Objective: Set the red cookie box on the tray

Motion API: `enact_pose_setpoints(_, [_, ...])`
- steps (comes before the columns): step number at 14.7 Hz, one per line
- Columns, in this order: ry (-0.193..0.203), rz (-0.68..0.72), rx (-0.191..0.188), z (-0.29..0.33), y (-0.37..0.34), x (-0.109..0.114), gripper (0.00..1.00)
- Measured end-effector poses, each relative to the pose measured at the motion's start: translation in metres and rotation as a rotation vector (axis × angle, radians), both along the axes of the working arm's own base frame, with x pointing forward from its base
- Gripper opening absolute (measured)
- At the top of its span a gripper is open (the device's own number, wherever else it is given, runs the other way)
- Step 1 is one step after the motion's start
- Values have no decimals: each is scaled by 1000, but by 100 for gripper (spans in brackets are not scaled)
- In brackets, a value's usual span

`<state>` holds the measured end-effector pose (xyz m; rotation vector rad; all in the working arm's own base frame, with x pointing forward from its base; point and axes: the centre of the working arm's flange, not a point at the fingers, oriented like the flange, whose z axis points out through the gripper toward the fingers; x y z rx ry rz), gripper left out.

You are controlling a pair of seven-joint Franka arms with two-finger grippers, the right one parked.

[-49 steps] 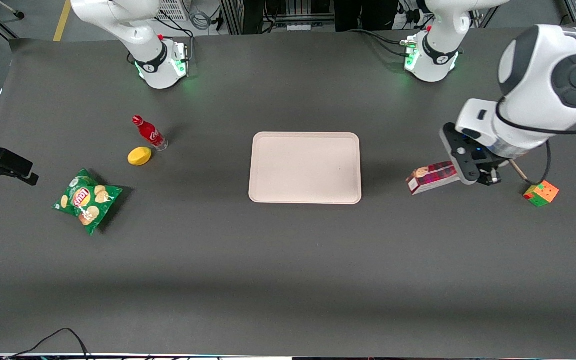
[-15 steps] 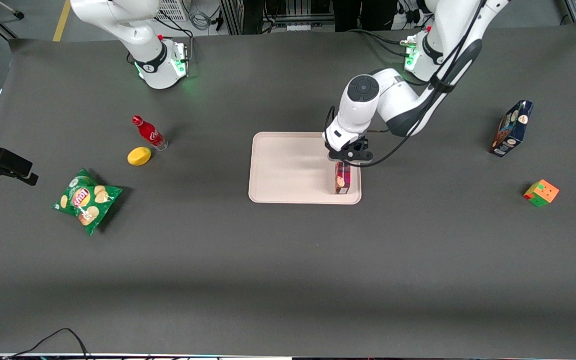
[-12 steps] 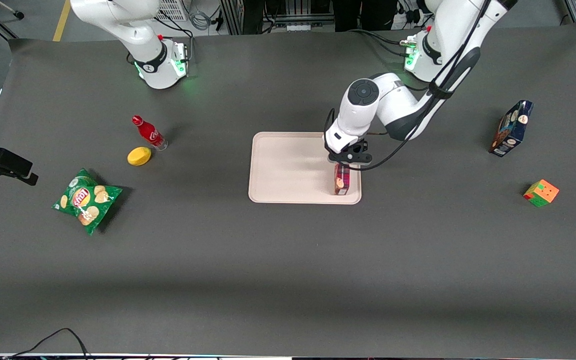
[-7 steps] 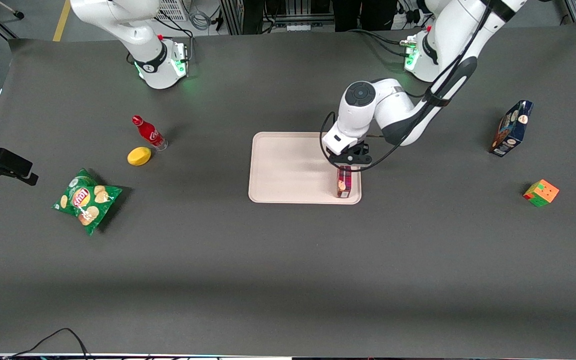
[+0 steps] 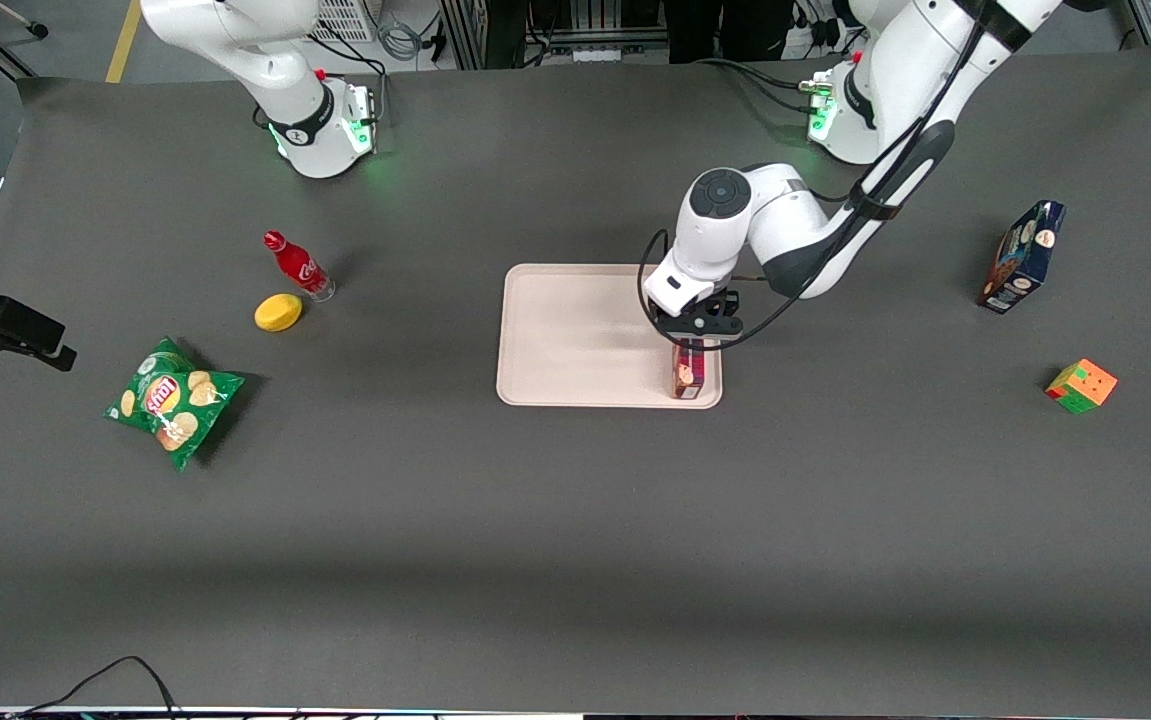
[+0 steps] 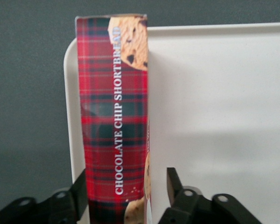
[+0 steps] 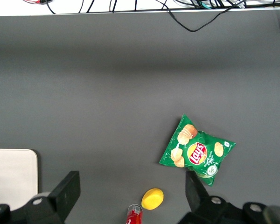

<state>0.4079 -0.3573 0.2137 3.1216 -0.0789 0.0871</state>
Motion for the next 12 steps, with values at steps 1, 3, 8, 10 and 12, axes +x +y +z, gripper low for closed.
enact_pose_setpoints(1, [-5, 3, -3, 1, 0, 4, 81])
enact_pose_setpoints(3, [-26, 19, -12, 10, -1, 18, 100])
enact_pose_setpoints(8, [-61, 10, 52, 43, 1, 51, 100])
enact_pose_setpoints(10, [-47, 12, 72, 74, 8, 65, 100])
enact_pose_setpoints(12, [5, -25, 127, 126, 19, 81, 100])
